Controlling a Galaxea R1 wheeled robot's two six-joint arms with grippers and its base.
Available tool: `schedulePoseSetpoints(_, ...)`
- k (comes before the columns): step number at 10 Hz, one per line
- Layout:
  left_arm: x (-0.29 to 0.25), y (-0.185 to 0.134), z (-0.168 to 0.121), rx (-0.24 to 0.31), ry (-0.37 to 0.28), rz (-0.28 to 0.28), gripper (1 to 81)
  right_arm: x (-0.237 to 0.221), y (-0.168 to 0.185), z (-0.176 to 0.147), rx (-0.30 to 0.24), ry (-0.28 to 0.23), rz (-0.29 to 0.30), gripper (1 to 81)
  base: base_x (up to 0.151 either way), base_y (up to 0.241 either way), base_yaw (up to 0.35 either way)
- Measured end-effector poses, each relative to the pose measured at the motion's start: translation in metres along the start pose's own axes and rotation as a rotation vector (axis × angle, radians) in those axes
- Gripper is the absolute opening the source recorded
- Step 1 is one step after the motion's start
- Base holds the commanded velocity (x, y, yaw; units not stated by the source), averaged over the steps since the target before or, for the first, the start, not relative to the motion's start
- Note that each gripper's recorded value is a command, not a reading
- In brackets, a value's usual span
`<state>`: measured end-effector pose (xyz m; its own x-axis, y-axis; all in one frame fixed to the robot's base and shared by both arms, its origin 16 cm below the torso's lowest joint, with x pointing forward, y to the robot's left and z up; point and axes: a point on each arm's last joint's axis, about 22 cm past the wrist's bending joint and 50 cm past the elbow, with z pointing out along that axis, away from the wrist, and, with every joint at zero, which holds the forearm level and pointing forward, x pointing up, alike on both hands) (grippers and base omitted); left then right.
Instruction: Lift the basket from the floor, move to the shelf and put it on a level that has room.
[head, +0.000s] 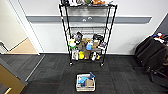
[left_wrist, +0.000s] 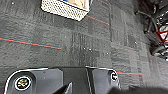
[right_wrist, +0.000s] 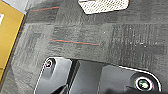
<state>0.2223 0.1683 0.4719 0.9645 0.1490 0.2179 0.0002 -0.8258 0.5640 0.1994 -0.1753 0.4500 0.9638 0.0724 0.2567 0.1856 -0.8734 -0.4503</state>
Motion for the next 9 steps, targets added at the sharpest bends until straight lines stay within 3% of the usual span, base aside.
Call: schedulePoseSetpoints(9, -0.0047, 0.0004, -0.0001, 0.0, -0.005, -0.003, 81.1, -0.0106, 0.0033, -0.0006, -0.009, -0.012, 0.005, 81.1, 0.104, 0.0, 0.0)
